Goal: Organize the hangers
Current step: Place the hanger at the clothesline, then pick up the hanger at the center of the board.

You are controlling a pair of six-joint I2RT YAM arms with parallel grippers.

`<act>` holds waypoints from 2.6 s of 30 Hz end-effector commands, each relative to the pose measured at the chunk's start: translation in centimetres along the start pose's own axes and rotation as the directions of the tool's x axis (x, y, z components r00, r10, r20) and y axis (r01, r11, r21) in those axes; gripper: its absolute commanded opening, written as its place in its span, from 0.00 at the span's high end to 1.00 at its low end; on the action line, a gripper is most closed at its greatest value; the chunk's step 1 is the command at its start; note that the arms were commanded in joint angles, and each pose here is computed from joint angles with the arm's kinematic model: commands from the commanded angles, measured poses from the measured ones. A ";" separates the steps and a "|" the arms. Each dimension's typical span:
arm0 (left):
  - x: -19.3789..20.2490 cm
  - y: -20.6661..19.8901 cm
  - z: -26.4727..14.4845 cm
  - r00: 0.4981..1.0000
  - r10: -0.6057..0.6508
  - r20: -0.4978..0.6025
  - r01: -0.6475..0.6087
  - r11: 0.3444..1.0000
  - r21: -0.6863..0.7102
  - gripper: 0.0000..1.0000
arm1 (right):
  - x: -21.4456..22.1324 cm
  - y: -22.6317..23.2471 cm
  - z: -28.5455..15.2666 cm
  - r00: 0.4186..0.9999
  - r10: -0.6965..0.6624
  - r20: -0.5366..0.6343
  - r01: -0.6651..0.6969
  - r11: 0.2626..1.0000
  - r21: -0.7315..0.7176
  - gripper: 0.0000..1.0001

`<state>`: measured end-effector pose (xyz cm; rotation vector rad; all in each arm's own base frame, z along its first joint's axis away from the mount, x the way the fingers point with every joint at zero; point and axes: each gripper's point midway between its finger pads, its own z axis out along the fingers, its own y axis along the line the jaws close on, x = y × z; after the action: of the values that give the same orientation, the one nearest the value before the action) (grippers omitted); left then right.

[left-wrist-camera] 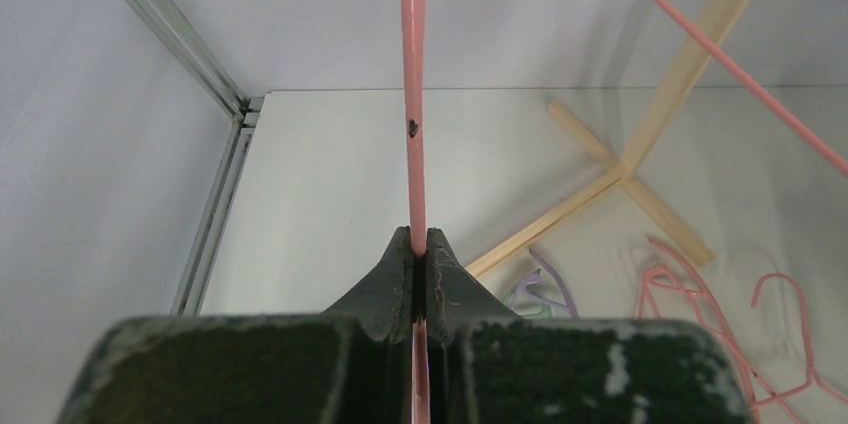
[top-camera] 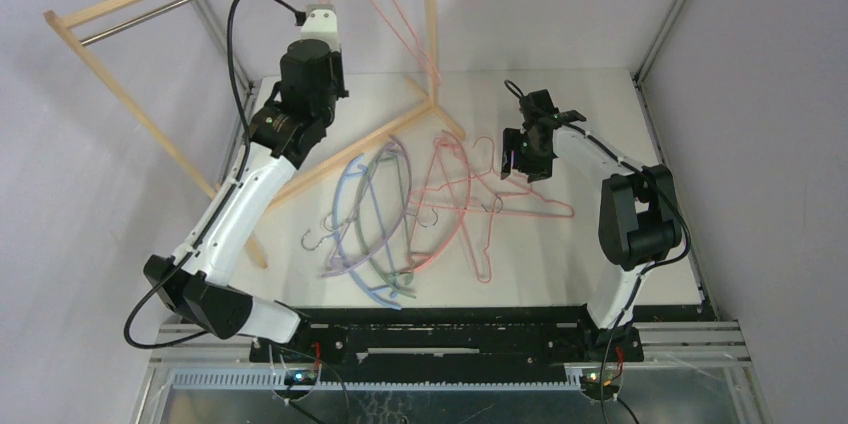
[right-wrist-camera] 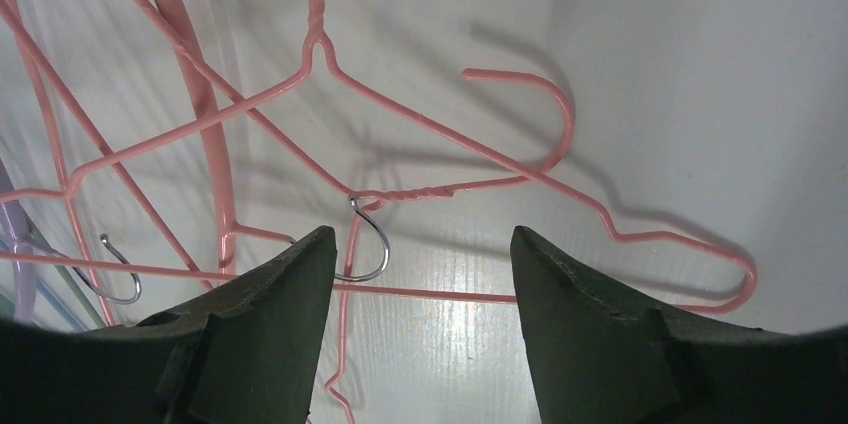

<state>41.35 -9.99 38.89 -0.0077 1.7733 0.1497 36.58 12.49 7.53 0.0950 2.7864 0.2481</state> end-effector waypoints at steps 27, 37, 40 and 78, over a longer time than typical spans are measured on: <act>0.7 -5.3 0.1 0.995 -0.022 -0.093 0.049 0.953 0.299 0.11 | -0.6 -0.3 -0.7 1.000 0.005 0.031 -0.006 0.999 0.033 0.23; -0.1 -2.7 -4.7 0.998 -0.050 -0.040 0.060 0.949 0.309 0.00 | -0.1 -1.5 1.6 1.000 0.011 0.011 -0.012 0.996 0.086 0.21; 0.5 -2.3 -5.9 0.997 -0.061 -0.049 0.074 0.944 0.320 0.01 | -1.0 -1.7 2.4 1.000 0.008 0.002 -0.008 0.995 0.104 0.22; 13.5 -4.9 -14.3 0.940 -0.069 -0.334 0.255 0.792 0.555 0.00 | 2.8 0.5 5.2 0.991 -0.063 -0.121 0.082 0.984 0.160 0.92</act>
<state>25.78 -13.94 27.32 0.2628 2.0690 -0.4626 37.63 12.74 1.50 0.0158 2.8833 -0.0509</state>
